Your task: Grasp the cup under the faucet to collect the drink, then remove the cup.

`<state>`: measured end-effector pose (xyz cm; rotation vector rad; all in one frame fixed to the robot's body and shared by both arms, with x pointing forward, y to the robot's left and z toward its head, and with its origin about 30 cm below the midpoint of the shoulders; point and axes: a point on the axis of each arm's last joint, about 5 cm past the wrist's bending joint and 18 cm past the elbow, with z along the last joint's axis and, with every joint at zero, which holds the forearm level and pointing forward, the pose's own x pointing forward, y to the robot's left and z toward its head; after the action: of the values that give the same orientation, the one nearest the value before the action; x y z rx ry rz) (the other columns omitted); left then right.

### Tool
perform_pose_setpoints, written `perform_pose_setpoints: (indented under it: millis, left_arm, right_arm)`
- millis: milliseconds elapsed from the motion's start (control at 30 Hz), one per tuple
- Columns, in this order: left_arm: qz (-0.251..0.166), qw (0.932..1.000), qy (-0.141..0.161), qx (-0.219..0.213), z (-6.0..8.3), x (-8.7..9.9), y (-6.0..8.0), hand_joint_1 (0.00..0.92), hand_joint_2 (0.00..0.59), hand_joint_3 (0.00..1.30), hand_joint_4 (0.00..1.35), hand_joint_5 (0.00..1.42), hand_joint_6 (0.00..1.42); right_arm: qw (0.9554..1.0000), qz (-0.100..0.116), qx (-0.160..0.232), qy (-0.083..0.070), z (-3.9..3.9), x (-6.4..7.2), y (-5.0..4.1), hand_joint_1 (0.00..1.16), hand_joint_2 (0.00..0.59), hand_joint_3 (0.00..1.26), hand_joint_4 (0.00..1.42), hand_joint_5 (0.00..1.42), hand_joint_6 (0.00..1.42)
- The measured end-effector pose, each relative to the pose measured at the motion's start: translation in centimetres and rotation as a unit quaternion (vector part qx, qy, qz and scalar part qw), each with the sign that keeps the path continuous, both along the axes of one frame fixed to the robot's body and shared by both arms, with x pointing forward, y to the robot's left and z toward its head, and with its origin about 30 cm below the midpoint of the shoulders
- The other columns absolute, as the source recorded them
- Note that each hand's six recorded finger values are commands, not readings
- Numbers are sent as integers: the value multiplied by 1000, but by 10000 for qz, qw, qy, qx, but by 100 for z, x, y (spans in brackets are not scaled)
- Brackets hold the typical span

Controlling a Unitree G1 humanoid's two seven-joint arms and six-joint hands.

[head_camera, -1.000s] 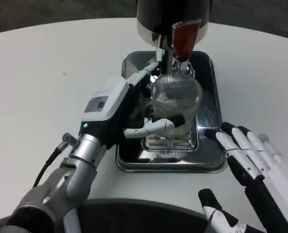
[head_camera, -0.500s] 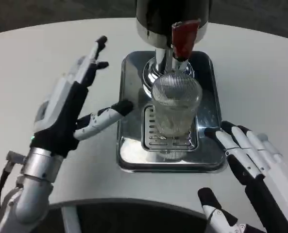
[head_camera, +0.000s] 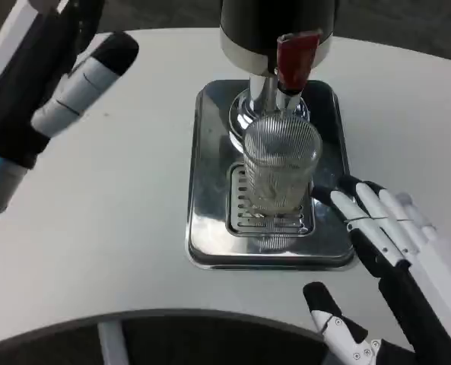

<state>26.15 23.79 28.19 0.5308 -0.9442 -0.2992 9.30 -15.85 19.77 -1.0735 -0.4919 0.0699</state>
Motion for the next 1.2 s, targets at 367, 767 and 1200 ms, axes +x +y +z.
perform_pose_setpoints:
  millis: [367,767,1200]
  left_arm:
    - [-2226,9676,1187,6,435,203,-177,0,94,0,0,0,0]
    - [-3003,9304,2097,111,463,511,-382,0,81,0,0,1,0]
    - [-3277,9065,2642,317,334,687,-497,0,71,0,0,28,0]
  right_arm:
    - [10000,-47,46,39,3,0,-35,237,455,106,22,15,17]
    - [9998,-124,58,107,-8,-18,-50,222,454,105,22,15,17]
    - [9997,-177,79,147,-16,-30,-56,215,454,105,22,23,17]
